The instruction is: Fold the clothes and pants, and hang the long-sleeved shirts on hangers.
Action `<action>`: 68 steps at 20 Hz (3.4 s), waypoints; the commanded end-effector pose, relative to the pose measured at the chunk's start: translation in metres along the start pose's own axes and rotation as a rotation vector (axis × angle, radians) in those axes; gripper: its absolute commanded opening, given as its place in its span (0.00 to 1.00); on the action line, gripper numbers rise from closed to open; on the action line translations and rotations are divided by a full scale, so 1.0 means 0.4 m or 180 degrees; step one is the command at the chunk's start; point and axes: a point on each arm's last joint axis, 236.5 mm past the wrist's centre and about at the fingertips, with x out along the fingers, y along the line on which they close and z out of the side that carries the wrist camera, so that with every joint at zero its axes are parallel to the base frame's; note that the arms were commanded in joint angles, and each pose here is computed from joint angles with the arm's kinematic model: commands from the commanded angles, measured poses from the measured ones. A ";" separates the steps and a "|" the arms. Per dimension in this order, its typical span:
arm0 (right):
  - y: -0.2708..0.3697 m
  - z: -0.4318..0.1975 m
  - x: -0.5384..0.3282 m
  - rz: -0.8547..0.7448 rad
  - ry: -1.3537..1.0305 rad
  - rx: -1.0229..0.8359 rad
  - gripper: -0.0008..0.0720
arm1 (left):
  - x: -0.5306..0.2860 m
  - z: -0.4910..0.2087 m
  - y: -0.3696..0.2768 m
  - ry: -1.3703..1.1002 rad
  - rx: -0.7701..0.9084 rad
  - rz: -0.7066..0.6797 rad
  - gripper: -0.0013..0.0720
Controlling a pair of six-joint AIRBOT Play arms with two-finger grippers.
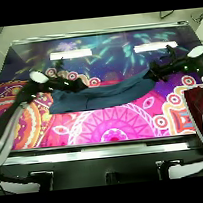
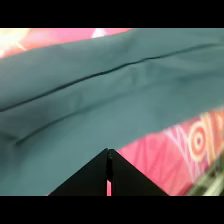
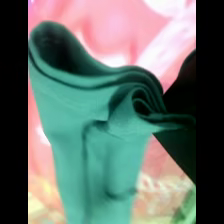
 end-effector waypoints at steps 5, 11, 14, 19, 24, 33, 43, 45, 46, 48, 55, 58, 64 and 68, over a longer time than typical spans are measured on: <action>0.324 -0.118 -0.133 0.0242 -0.0267 -0.0699 0.06 | 0.345 -0.165 -0.043 0.0111 -0.1083 -0.0161 0.05; 0.397 -0.159 -0.120 0.0284 -0.0263 -0.0894 0.07 | 0.512 -0.246 -0.247 -0.0007 -0.1928 -0.0679 0.05; 0.388 -0.139 -0.105 0.0288 -0.0295 -0.0762 0.07 | 0.553 -0.222 -0.325 -0.0044 -0.1913 -0.0891 0.05; 0.343 -0.128 0.004 0.0271 -0.0017 -0.0598 0.06 | 0.421 -0.121 -0.207 0.0188 -0.0926 -0.0794 0.05; 0.398 -0.139 0.235 0.0437 0.0124 -0.0608 0.07 | 0.021 -0.023 0.093 0.0558 0.0058 0.0454 0.05; 0.480 -0.290 0.680 0.0787 0.0420 0.0192 0.21 | -0.624 0.114 0.095 -0.0580 0.0371 0.1269 0.05; 0.139 -0.045 0.298 0.0131 0.0219 0.0034 0.97 | -0.654 0.108 0.049 -0.0663 0.0557 0.1264 0.05; -0.122 -0.090 0.185 -0.0791 0.0576 0.0370 0.94 | -0.654 0.108 0.048 -0.0663 0.0558 0.1262 0.05; -0.212 -0.130 0.153 -0.1065 0.0735 0.0611 0.91 | -0.654 0.108 0.048 -0.0663 0.0556 0.1259 0.05; -0.255 -0.192 0.182 -0.0912 0.0887 0.0908 0.80 | -0.653 0.108 0.048 -0.0662 0.0554 0.1258 0.05; -0.139 -0.226 0.360 0.0149 0.0880 0.0755 0.79 | -0.653 0.108 0.047 -0.0664 0.0540 0.1248 0.05; -0.103 -0.242 0.406 0.0294 0.0948 0.0742 0.79 | -0.653 0.108 0.047 -0.0669 0.0516 0.1245 0.05; -0.043 -0.218 0.396 0.0530 0.0900 0.0446 0.07 | -0.653 0.108 0.047 -0.0669 0.0517 0.1246 0.05; 0.060 -0.065 0.190 0.0683 0.0430 -0.0030 0.06 | -0.653 0.109 0.047 -0.0668 0.0538 0.1249 0.05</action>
